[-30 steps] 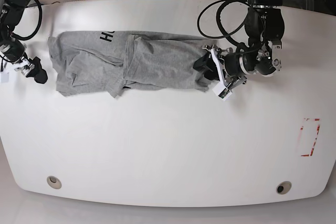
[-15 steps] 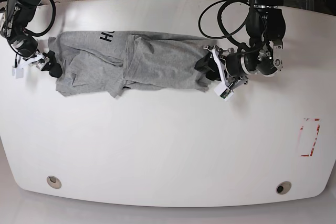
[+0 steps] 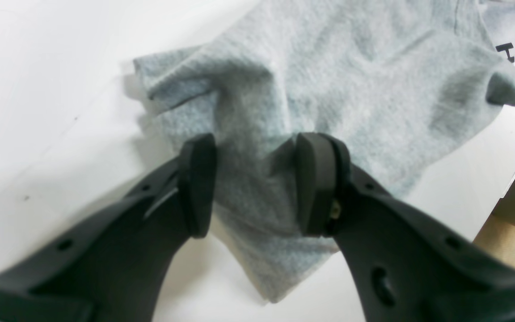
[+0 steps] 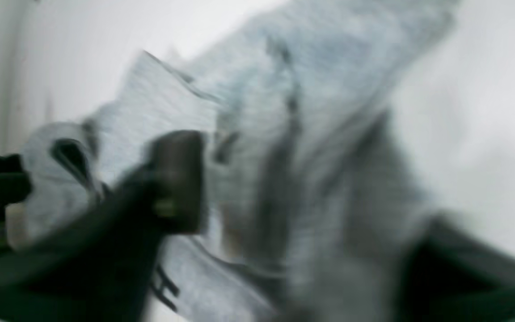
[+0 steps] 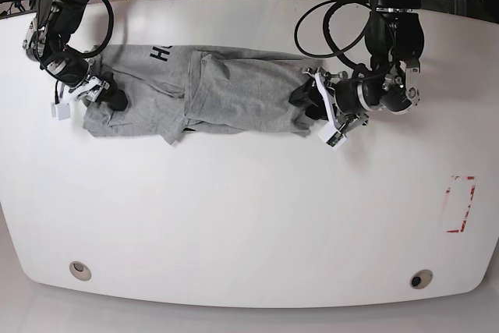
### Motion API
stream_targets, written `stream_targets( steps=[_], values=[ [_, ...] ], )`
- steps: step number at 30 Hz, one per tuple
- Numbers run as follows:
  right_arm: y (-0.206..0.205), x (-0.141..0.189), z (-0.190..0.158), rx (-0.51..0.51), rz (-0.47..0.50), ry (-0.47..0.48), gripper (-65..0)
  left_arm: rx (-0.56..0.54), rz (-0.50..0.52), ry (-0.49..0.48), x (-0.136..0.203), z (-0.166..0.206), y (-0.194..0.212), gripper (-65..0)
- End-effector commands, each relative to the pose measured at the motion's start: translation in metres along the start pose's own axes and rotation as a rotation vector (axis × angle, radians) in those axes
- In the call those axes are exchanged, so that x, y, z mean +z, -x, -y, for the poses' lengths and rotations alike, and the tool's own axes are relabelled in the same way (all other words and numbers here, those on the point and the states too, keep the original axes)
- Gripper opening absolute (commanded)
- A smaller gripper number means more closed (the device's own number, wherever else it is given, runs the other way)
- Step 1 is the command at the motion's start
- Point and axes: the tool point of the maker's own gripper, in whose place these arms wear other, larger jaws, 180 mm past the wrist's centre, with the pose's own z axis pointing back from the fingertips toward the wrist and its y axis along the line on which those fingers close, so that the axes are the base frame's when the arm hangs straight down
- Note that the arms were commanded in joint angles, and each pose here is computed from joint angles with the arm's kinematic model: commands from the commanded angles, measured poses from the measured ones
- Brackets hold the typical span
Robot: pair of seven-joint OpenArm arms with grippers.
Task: Fold the T-shirt properly
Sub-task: 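Pull the right gripper's end outward to straighten the folded shirt, then fold the grey shirt in half with both grippers, bringing ends together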
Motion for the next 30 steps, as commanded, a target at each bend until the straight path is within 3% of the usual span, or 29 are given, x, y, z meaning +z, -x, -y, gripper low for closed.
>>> stream_targets(
  steps=[1,3,4,9,15,21,28,30],
  values=[
    [-0.009,0.007,0.004,0.024,-0.001,0.018,-49.5,-0.02,0.048,0.003,0.003,0.001,-0.016,-38.9],
    [-0.009,0.008,0.004,0.026,-0.001,0.02,-64.0,-0.018,0.05,0.006,0.002,0.002,-0.017,-38.9],
    [-0.011,0.01,0.005,0.032,0.0,0.025,-65.0,-0.017,0.051,0.007,0.002,0.002,-0.017,-38.9],
    [-0.022,0.028,0.004,0.082,-0.011,0.07,-65.0,0.02,0.045,0.042,-0.01,0.012,-0.013,-38.9],
    [-0.044,0.057,-0.017,0.116,0.035,0.144,-65.0,0.151,0.017,0.077,-0.031,0.02,0.0,-38.9],
    [-0.05,0.076,-0.045,0.247,0.05,0.17,-65.0,0.211,0.026,0.152,-0.053,0.046,-0.002,-38.9],
    [-0.056,0.079,-0.086,0.3,0.116,0.065,-65.0,0.194,0.064,0.219,-0.068,0.073,-0.03,-38.9],
    [-0.05,0.072,-0.097,0.314,0.095,0.026,-65.0,0.179,0.056,0.23,-0.07,0.078,-0.03,-38.9]
  ],
)
